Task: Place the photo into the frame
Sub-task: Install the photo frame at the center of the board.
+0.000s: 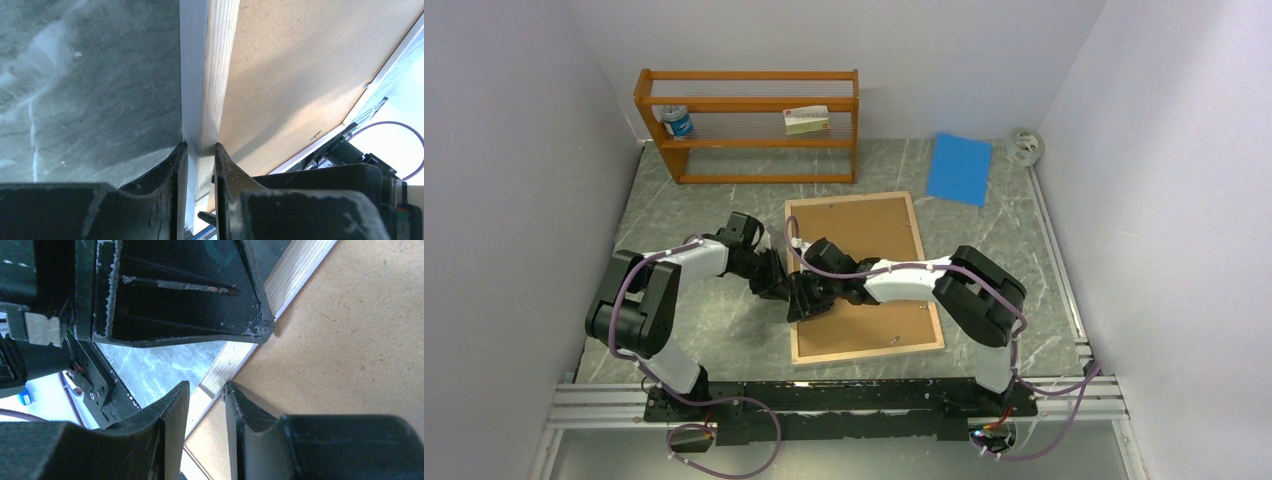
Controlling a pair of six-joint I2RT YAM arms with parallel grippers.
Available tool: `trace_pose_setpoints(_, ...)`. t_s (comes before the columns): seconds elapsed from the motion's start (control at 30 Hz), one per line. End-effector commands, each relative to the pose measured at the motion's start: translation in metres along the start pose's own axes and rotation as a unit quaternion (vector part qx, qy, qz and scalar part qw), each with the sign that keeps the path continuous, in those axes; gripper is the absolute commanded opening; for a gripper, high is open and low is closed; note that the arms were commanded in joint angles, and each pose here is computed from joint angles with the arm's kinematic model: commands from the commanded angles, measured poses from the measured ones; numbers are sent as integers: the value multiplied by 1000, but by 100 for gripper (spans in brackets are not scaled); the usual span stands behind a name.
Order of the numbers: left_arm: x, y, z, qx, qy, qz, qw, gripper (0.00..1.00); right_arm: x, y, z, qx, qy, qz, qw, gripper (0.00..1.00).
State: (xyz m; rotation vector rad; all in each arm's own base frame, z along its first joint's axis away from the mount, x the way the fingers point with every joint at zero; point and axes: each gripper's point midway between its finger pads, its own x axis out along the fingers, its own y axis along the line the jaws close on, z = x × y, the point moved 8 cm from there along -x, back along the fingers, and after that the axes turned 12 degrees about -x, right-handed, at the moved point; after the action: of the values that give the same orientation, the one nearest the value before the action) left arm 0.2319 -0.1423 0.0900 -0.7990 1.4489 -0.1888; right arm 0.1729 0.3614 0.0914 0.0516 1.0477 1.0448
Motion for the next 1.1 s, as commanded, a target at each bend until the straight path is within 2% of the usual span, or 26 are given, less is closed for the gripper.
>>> trace_pose_setpoints(0.0, -1, -4, 3, 6, -2, 1, 1000, 5, 4, -1, -11, -12, 19, 5, 1000, 36)
trace_pose_setpoints(0.1, -1, -4, 2, 5, -2, 2, 1000, 5, 0, -2, -7, -7, 11, -15, 1000, 38)
trace_pose_setpoints(0.23, -5, -7, 3, 6, -10, 2, 1000, 10, -15, 1, 14, 0, -41, -58, 998, 43)
trace_pose_setpoints(0.37, -11, -10, 6, 3, -27, 10, 1000, 22, -39, 1, 36, 4, -109, -93, 990, 46)
trace_pose_setpoints(0.53, -19, -18, 9, 3, -45, 6, 999, 39, -67, -17, 40, 47, -163, -110, 979, 47)
trace_pose_setpoints(0.67, -26, -27, 17, 9, -59, -3, 998, 56, -84, -36, 56, 115, -194, -126, 966, 48)
trace_pose_setpoints(0.73, -32, -32, 23, 13, -79, 1, 997, 67, -85, -49, 67, 145, -192, -150, 959, 48)
trace_pose_setpoints(0.77, -33, -32, 26, 15, -87, 5, 996, 69, -81, -57, 72, 157, -184, -160, 957, 48)
trace_pose_setpoints(0.87, -33, -31, 38, 16, -103, 8, 994, 69, -75, -71, 91, 166, -188, -155, 956, 48)
trace_pose_setpoints(1.07, -18, -27, 62, -5, -91, -7, 996, 56, -54, -96, 126, 163, -184, -132, 960, 46)
